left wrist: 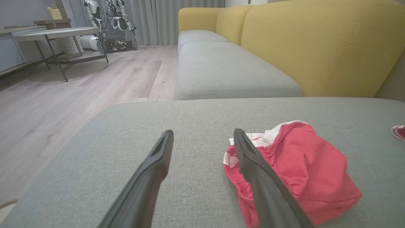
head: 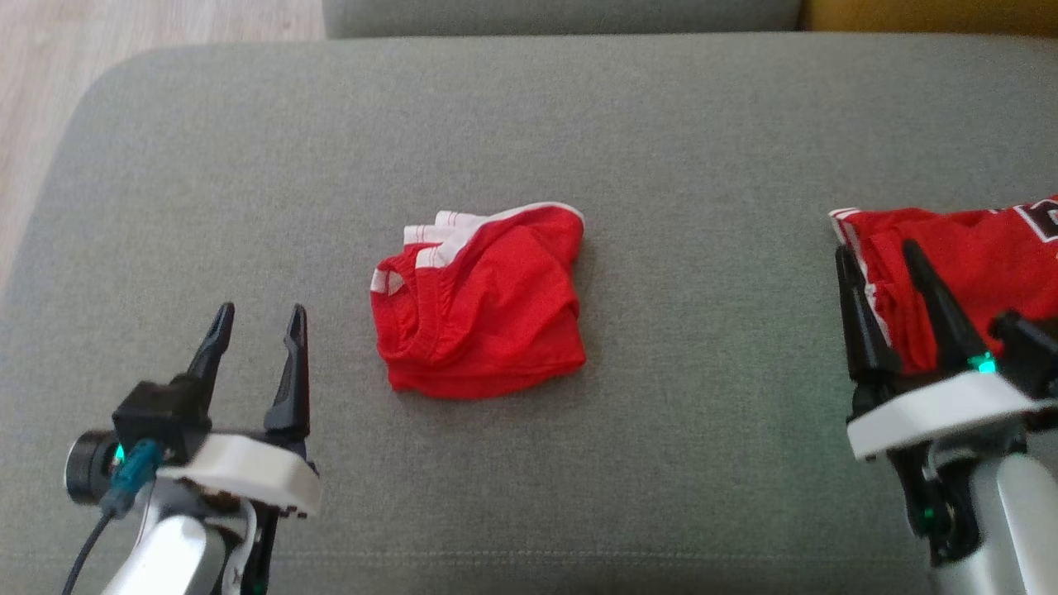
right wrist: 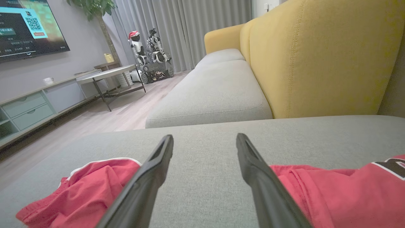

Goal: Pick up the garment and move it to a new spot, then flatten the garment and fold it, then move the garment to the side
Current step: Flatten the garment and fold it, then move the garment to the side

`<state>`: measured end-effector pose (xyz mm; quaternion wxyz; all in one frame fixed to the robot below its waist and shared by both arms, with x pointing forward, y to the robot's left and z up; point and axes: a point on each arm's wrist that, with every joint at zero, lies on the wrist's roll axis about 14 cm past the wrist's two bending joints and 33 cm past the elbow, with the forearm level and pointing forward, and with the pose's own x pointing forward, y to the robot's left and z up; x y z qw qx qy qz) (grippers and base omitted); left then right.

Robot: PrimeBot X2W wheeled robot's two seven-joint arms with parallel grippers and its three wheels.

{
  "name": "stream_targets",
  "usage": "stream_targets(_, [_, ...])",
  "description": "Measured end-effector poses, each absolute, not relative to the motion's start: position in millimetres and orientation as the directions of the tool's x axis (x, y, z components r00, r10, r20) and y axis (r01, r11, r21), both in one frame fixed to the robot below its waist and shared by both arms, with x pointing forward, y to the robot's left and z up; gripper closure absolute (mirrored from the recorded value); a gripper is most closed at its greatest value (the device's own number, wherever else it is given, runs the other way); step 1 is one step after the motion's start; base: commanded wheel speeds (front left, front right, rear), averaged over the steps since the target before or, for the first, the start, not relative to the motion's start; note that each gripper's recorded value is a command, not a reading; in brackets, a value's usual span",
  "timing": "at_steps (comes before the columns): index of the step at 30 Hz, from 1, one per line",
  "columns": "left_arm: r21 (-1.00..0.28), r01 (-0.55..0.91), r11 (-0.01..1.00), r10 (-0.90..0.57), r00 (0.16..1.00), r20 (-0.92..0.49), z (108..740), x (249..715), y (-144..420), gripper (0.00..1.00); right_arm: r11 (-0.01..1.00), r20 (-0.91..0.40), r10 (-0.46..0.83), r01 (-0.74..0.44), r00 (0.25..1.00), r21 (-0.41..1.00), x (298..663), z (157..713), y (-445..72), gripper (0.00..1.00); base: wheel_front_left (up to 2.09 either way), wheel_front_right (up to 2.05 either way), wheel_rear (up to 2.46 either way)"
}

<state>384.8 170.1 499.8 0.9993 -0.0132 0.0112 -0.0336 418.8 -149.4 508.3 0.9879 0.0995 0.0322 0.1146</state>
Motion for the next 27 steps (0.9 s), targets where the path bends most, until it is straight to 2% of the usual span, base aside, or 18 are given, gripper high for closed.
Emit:
stream_targets(6, [-0.022,0.078,0.997,-0.078,0.996,-0.029,502.0,369.1,167.2,0.00,0.969,-0.044,0.197,-0.188,0.979,0.159,391.6,518.8,-156.7,0.00,0.00,0.00,0.00])
stream_targets(12, [-0.016,0.082,0.997,-0.082,0.996,-0.026,506.0,355.5,166.8,0.00,0.976,-0.015,0.188,-0.185,0.982,0.112,379.4,534.0,-159.0,0.00,0.00,0.00,0.00])
stream_targets(27, [0.004,0.073,0.997,-0.073,0.997,-0.026,510.2,334.4,170.4,0.00,0.980,-0.045,0.164,-0.157,0.985,0.119,353.6,529.7,-163.8,0.00,0.00,0.00,0.00])
